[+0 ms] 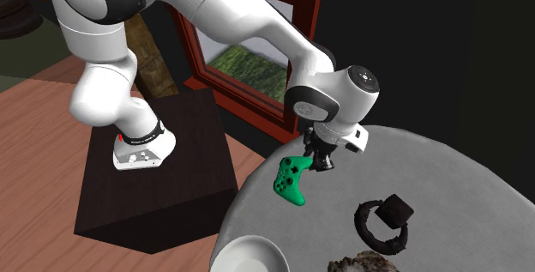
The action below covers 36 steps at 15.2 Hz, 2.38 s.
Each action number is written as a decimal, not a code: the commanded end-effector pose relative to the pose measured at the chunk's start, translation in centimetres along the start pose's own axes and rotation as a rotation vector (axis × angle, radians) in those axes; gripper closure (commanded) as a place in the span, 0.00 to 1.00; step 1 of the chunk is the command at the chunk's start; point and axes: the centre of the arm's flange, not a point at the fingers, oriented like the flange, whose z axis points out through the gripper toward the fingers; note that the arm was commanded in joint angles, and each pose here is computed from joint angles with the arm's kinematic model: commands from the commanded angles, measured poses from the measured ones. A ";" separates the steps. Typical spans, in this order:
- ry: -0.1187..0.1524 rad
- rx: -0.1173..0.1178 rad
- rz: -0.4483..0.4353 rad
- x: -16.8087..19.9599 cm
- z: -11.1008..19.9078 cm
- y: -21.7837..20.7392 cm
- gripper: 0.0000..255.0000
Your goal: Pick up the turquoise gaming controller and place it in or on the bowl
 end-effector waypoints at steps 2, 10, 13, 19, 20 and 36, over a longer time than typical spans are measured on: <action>0.000 0.000 0.000 -0.3 -1.6 0.0 1.00; 0.000 0.000 0.000 -0.9 -5.8 -0.1 1.00; 0.000 0.000 0.000 -1.2 -7.4 -0.2 1.00; 0.000 0.000 0.000 -1.7 -10.5 -0.3 1.00; 0.000 0.000 0.000 -1.7 -11.0 -0.3 1.00; 0.000 0.000 0.001 -12.1 -11.5 10.0 1.00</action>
